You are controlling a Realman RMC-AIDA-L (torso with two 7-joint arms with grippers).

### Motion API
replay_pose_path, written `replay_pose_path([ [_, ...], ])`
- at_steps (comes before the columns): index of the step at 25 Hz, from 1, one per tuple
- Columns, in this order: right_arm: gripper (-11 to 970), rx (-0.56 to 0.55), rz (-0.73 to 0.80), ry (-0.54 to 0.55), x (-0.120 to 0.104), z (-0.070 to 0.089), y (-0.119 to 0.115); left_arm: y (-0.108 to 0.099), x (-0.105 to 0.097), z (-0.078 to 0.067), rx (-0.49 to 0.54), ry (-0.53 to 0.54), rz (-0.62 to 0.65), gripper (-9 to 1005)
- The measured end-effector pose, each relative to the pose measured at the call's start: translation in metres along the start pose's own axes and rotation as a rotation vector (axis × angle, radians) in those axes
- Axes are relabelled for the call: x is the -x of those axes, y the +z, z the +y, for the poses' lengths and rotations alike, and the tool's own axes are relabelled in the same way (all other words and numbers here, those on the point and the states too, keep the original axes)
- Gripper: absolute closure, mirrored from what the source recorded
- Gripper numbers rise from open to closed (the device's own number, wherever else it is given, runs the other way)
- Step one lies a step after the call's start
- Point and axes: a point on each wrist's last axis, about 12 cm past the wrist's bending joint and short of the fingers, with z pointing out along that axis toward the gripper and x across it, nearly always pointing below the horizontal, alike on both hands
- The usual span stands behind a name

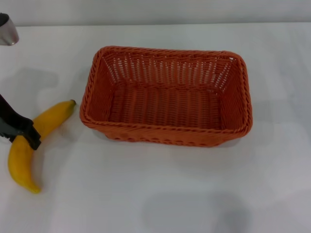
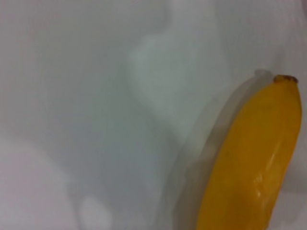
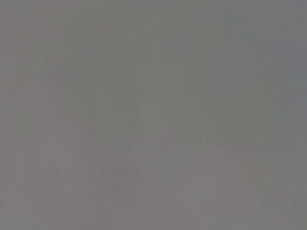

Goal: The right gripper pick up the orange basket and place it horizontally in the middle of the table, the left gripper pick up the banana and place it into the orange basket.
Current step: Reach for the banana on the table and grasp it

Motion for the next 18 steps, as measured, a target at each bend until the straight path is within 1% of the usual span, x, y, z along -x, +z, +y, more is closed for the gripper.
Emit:
replay_pose_path([
  [8, 83, -0.003, 0.005, -0.001, -0.001, -0.001, -0.001, -0.015, 0.004, 0.004, -0.013, -0.021, -0.026, 487],
  [10, 83, -0.003, 0.005, -0.001, -0.001, -0.002, -0.001, -0.022, 0.004, 0.007, -0.016, -0.025, -0.028, 487],
  [13, 84, -0.005, 0.005, -0.002, -0.001, -0.002, -0.001, -0.033, 0.004, 0.013, -0.002, -0.042, -0.047, 487],
  [15, 84, -0.006, 0.006, -0.004, -0.001, -0.003, -0.001, -0.044, 0.003, 0.019, 0.011, -0.049, -0.086, 487],
  [17, 84, -0.008, 0.006, -0.006, -0.001, -0.004, -0.002, -0.056, 0.003, 0.025, -0.002, -0.037, -0.139, 487],
  [18, 84, -0.014, 0.006, -0.004, -0.001, -0.005, -0.002, -0.064, 0.003, 0.026, -0.025, -0.023, -0.169, 487],
])
